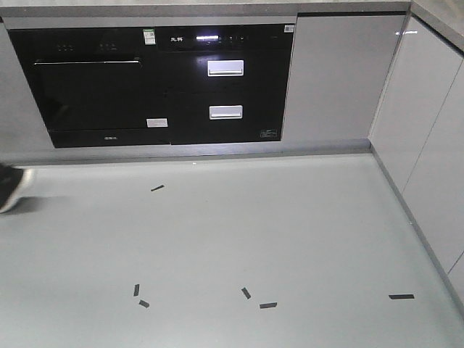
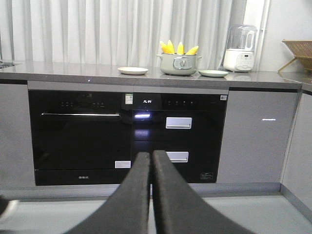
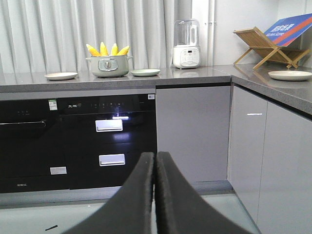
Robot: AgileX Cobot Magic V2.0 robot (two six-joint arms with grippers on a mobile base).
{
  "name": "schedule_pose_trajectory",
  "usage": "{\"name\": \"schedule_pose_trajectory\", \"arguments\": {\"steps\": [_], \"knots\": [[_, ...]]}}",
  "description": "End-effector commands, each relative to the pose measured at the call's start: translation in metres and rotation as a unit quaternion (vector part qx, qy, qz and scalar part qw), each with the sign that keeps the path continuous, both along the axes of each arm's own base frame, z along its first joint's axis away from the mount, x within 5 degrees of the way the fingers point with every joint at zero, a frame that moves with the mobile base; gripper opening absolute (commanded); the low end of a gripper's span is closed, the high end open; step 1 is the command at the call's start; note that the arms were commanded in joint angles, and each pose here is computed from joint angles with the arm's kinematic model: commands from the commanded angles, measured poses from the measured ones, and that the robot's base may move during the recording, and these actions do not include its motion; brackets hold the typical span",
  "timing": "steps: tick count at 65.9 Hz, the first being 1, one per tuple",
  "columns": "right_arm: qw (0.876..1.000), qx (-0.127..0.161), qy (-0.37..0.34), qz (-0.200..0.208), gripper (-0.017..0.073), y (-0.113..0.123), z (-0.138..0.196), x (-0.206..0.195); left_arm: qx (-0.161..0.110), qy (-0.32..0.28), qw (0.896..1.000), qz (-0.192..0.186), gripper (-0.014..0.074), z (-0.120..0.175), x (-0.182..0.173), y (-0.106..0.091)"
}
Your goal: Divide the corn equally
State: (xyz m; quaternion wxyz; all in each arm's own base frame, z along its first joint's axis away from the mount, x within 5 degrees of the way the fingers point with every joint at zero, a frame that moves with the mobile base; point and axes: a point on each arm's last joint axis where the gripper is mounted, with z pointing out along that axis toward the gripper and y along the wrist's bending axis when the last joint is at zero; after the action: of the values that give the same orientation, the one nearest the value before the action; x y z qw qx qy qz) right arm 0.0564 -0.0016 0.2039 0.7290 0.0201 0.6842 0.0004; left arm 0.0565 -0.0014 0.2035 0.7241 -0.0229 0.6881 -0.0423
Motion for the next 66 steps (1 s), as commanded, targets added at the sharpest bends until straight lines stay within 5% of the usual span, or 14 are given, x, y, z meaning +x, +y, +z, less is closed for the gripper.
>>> {"name": "schedule_pose_trajectory", "arguments": {"steps": [1, 66], "knots": [[0.999, -0.006, -0.036, -0.003, -0.0006, -0.0002, 0.0043, -0.0009, -0.011, -0.054, 0.998, -0.004, -0.0006, 0.0135, -0.0030, -0.0003], [0.999, -0.006, -0.036, -0.003, -0.0006, -0.0002, 0.0043, -0.0009, -0.011, -0.054, 0.998, -0.004, -0.0006, 0.0135, -0.0030, -0.0003]]}}
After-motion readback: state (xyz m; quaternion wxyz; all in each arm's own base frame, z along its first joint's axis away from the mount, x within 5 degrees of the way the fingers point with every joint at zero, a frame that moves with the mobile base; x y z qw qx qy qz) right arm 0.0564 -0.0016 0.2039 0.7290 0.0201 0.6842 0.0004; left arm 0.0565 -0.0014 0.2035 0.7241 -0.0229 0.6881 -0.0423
